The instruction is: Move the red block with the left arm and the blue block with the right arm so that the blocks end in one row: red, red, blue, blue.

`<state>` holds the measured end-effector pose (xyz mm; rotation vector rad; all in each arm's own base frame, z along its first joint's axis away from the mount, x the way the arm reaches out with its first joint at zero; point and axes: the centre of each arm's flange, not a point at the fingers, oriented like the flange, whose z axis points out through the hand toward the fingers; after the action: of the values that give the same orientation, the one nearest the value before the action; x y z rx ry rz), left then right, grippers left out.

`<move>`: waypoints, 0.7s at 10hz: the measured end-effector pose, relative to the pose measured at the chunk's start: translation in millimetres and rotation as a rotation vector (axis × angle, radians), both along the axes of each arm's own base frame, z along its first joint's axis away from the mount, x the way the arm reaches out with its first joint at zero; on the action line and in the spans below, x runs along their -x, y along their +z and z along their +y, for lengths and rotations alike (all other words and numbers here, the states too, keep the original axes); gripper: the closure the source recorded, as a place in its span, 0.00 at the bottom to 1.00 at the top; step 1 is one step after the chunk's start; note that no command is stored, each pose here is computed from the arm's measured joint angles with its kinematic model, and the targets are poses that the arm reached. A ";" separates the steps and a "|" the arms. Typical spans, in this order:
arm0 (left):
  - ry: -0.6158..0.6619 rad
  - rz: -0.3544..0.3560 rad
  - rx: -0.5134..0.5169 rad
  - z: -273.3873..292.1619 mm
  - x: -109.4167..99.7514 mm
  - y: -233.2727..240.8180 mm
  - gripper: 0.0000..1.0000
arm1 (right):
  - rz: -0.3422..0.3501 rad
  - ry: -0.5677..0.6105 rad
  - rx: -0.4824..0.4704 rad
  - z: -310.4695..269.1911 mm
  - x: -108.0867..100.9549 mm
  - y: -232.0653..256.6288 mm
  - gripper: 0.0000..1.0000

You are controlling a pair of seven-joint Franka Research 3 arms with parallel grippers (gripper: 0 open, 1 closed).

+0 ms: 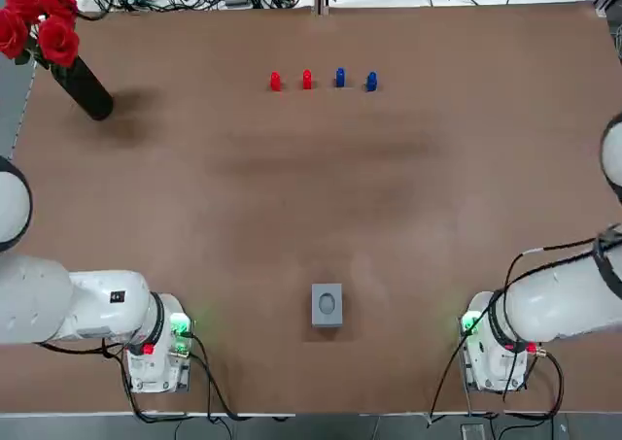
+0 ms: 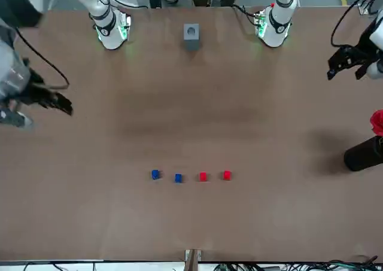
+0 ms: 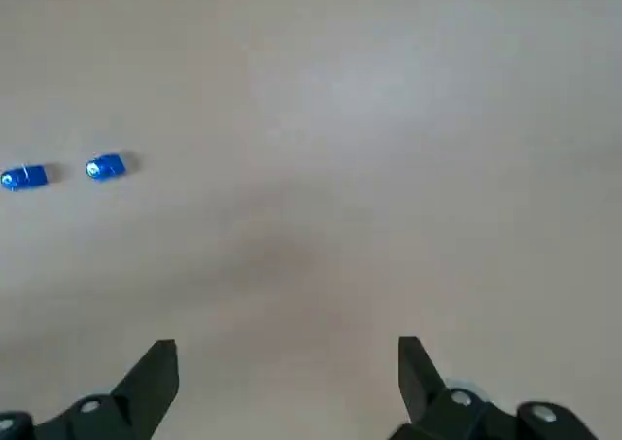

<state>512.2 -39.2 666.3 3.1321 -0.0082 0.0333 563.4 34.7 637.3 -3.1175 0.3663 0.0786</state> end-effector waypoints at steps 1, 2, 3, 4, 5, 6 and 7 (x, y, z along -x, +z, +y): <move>-0.007 0.004 -0.002 -3.6 6.6 5.3 0.00 | -0.013 0.025 -0.006 -19.3 17.3 17.7 0.00; -0.017 0.001 -0.002 -9.0 8.6 8.1 0.00 | -0.024 0.065 -0.012 -38.5 29.1 26.1 0.00; -0.032 -0.009 -0.001 -16.8 4.9 11.2 0.00 | -0.024 0.113 -0.017 -58.6 34.6 26.0 0.00; -0.048 -0.021 0.003 -24.7 -4.3 16.0 0.01 | -0.022 0.151 -0.020 -76.5 35.8 21.0 0.00; -0.056 -0.017 0.007 -29.5 -14.1 14.0 0.01 | -0.018 0.171 -0.022 -86.1 34.7 11.9 0.00; -0.055 -0.007 0.009 -30.3 -21.6 8.5 0.02 | -0.023 0.184 -0.022 -86.8 32.5 0.2 0.00; -0.051 0.000 0.010 -28.4 -25.9 4.1 0.02 | -0.033 0.206 -0.022 -81.5 32.6 -13.5 0.00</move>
<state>538.1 -67.7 670.4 3.1205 -0.0874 0.0322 530.7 -46.9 623.8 -3.1193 0.0429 0.0308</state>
